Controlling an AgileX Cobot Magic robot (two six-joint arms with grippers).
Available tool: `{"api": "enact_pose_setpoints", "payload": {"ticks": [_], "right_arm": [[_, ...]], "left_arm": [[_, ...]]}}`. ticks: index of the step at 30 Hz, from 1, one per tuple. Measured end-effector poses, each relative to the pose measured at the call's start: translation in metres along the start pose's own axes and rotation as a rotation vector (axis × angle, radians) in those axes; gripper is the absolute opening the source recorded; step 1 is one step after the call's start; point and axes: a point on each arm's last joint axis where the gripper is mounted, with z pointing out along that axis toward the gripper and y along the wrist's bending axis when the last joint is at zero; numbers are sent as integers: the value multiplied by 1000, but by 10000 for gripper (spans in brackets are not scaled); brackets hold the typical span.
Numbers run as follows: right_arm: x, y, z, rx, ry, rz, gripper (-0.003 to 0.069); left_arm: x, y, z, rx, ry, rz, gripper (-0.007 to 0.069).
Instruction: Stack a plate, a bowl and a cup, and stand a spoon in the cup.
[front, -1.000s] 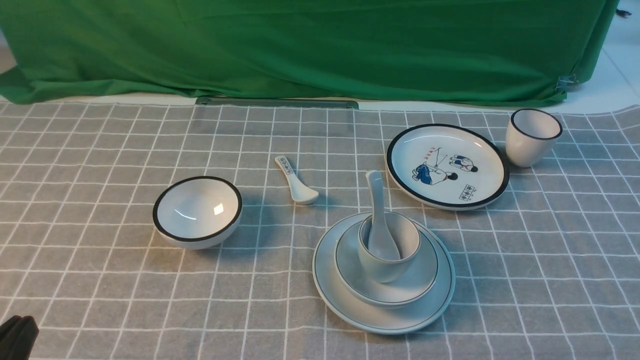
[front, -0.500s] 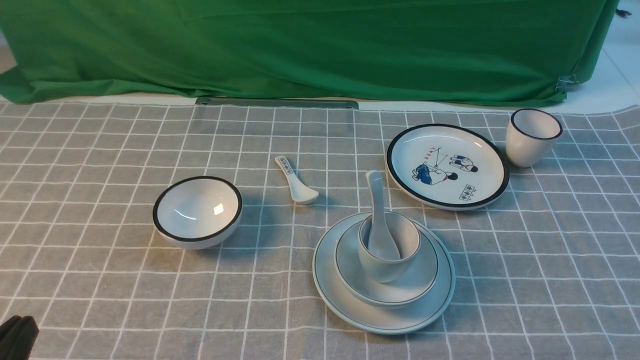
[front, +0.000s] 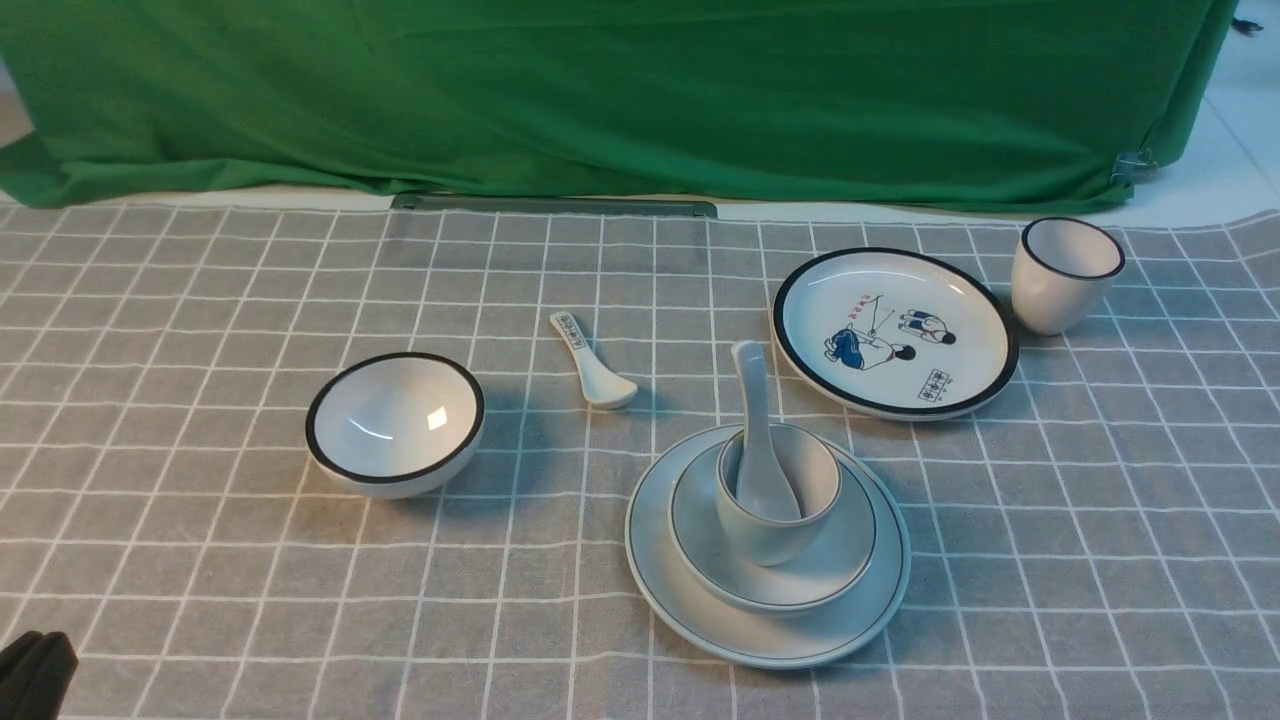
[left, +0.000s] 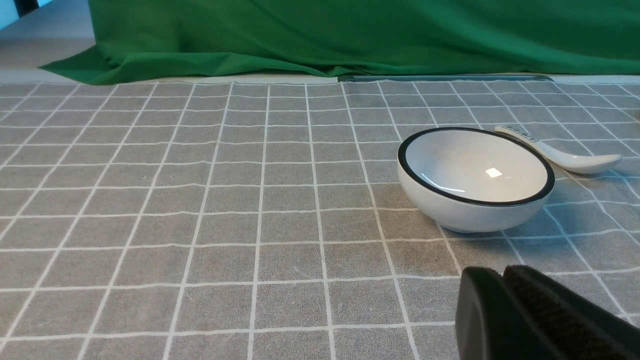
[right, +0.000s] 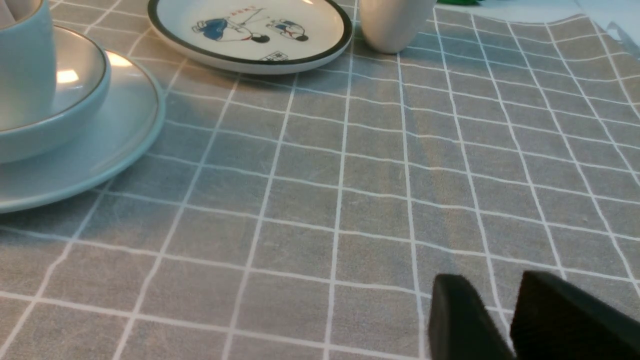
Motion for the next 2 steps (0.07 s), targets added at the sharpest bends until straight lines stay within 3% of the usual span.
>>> {"api": "enact_pose_setpoints", "payload": {"ticks": [2], "right_arm": [[0, 0, 0, 0, 0, 0, 221]], "left_arm": [[0, 0, 0, 0, 0, 0, 17]]}}
